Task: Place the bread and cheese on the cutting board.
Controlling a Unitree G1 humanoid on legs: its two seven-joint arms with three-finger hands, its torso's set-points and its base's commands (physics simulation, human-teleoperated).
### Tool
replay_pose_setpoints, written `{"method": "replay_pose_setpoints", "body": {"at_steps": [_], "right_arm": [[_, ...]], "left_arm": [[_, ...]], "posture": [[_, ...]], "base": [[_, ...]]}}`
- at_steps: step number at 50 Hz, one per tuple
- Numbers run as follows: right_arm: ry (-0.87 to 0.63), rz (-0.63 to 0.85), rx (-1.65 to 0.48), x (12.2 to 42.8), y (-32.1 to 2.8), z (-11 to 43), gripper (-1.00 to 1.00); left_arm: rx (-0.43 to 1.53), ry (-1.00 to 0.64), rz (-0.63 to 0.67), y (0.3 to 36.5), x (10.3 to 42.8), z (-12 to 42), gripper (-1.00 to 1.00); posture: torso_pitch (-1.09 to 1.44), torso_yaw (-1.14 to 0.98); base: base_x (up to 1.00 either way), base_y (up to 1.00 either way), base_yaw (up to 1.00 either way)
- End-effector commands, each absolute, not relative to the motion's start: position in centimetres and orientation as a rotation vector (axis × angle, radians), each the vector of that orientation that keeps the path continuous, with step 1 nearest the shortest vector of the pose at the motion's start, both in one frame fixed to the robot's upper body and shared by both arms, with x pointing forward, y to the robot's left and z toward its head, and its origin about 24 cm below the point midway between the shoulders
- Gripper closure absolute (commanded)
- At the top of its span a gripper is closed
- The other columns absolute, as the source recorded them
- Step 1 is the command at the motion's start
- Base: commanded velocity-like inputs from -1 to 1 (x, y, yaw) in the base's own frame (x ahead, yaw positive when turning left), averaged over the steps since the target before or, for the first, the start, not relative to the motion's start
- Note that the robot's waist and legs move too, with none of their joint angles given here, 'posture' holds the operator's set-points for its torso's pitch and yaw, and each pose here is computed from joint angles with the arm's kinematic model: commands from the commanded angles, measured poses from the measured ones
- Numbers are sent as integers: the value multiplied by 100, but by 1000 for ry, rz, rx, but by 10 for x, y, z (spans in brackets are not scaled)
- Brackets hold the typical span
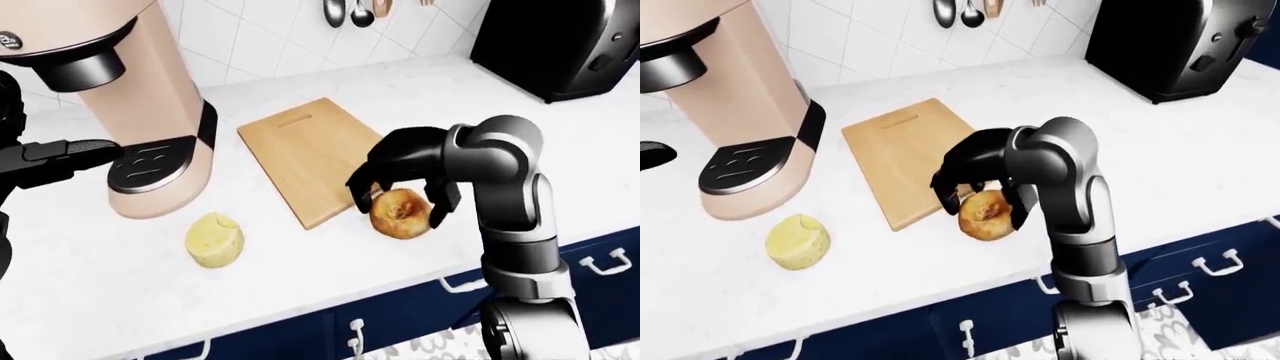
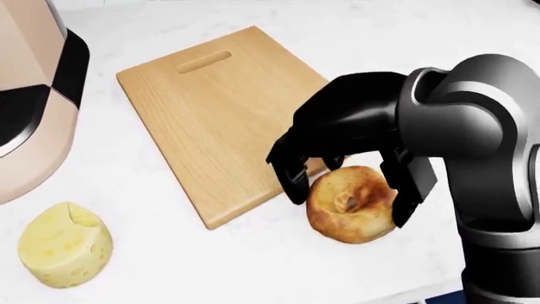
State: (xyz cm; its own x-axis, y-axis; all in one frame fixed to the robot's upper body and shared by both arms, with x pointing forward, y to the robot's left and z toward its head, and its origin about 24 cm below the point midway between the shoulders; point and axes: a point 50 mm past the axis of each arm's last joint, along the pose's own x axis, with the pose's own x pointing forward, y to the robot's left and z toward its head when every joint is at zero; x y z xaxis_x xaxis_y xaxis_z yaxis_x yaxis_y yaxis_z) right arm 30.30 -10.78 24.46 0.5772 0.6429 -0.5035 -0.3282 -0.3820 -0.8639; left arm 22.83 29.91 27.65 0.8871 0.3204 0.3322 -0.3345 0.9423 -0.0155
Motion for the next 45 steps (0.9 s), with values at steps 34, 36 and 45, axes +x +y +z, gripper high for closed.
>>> {"method": "replay_pose_setpoints", "body": {"at_steps": [34,36,45], "right_arm": [[-369,899,-1682,345,-97,344,100],[-382,892,-1679,349,-94,348,100],[-435,855,-1667,365,-77,368,100]], "left_arm": [[62,-419,346,298,222,292,-100],[63,-418,345,298,222,291,-100],[61,-420,346,298,222,293,-100]], "posture": [[0,0],[0,0],[0,0]], "base": [[0,0,0],[0,0,0],[0,0,0]]}}
